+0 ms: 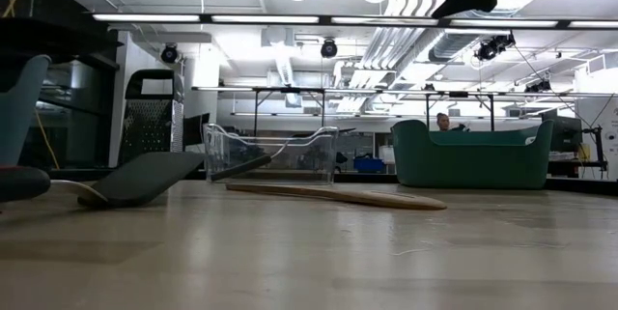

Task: Pick & Place Kitchen Items
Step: Put the wooden spoon into the blue bin, then put the spatula into the transparent bin

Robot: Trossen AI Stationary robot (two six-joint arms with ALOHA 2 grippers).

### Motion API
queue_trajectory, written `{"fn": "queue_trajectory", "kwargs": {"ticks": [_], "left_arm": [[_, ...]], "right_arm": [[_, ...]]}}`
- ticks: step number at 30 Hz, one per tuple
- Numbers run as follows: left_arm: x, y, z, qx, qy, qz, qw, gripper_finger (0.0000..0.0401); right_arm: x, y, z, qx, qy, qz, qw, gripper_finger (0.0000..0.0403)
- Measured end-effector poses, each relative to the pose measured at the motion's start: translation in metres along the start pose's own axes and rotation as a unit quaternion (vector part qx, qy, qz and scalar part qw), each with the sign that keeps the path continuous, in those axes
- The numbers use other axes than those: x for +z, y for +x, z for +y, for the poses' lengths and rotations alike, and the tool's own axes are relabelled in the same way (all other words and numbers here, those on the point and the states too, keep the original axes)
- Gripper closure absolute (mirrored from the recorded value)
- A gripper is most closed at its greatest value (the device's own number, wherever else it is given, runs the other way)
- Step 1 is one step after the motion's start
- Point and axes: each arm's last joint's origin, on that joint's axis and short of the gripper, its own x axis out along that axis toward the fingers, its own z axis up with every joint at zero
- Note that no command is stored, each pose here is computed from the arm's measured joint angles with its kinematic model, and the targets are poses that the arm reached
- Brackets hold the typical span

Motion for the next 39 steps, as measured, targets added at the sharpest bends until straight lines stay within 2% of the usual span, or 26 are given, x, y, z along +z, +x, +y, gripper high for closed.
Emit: {"fn": "queue_trajectory", "kwargs": {"ticks": [2,8,13,18,25,30,35,39], "left_arm": [[0.000,0.000,0.000,-0.001,0.000,0.001,1.000,0.0360],[-0.001,0.000,-0.001,-0.005,-0.002,0.004,1.000,0.0290],[-0.001,0.000,-0.001,-0.006,-0.002,0.005,1.000,0.0261],[0.005,-0.014,0.001,-0.008,-0.002,0.002,1.000,0.0255],[0.017,-0.051,0.005,0.002,0.000,-0.017,1.000,0.0254],[0.024,-0.063,0.004,-0.071,0.007,-0.055,0.996,0.0254],[0.038,-0.064,-0.004,-0.103,-0.017,-0.085,0.991,0.0253],[0.049,-0.062,-0.021,-0.132,-0.010,-0.077,0.988,0.0253]], "right_arm": [[-0.001,0.000,0.000,-0.001,0.000,0.004,1.000,0.0054],[-0.001,0.000,0.000,-0.001,0.000,0.004,1.000,0.0054],[-0.002,0.000,0.000,-0.001,0.001,0.011,1.000,0.0054],[-0.003,0.000,-0.001,-0.003,0.001,0.017,1.000,0.0054],[-0.003,0.000,-0.001,-0.003,0.001,0.017,1.000,0.0054],[-0.004,0.000,-0.001,-0.005,0.007,0.018,1.000,0.0054],[-0.004,0.000,-0.001,-0.005,0.024,0.022,0.999,0.0054],[-0.006,0.000,-0.001,-0.008,0.040,0.031,0.999,0.0054]]}}
